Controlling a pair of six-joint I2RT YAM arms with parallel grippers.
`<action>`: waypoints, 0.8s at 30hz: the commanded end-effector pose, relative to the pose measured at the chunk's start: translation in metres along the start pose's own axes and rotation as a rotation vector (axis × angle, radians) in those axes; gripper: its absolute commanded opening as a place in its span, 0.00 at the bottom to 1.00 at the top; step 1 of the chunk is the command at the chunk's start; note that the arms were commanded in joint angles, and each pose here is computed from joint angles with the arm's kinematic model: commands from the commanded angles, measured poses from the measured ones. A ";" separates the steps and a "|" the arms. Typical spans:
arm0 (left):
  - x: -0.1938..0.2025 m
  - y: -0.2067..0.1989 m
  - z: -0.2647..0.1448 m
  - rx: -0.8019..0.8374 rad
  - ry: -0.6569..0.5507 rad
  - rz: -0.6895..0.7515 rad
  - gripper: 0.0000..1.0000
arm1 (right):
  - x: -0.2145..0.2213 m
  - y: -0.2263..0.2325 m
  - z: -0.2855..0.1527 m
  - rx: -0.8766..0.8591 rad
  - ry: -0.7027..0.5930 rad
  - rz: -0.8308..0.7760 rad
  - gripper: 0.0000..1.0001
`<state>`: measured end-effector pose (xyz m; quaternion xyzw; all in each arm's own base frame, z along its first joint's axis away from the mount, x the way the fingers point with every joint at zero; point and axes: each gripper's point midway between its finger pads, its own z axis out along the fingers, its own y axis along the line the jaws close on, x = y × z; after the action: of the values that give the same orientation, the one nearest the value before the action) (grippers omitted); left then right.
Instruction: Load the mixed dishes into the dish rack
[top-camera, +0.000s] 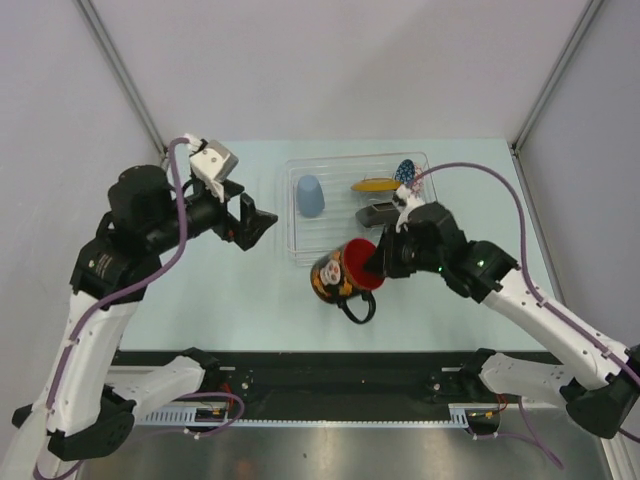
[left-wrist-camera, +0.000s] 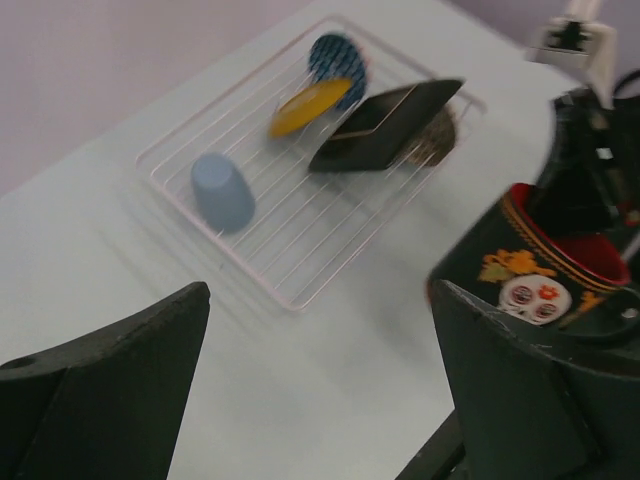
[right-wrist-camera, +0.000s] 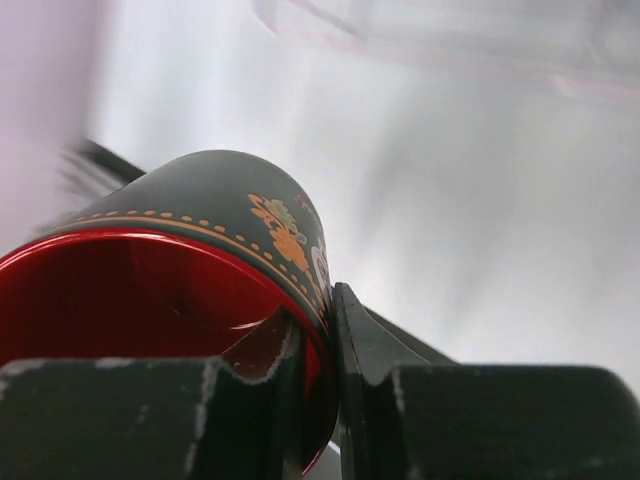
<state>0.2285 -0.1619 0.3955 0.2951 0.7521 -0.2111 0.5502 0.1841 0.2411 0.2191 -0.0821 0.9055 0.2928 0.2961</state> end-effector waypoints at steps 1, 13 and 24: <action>-0.056 -0.050 -0.033 0.242 -0.188 -0.065 0.95 | -0.105 0.108 -0.075 -0.583 -0.250 0.024 0.00; -0.079 -0.097 -0.066 0.631 -0.199 -0.265 0.99 | -0.224 0.157 -0.138 -1.135 -0.560 0.120 0.00; -0.041 -0.085 -0.045 0.739 -0.123 -0.485 0.91 | -0.234 0.171 -0.158 -1.203 -0.629 0.090 0.00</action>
<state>0.1557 -0.2030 0.4496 0.2760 0.6476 -0.5753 0.4165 0.2900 0.3034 0.4464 -0.0402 0.5822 0.7248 0.3663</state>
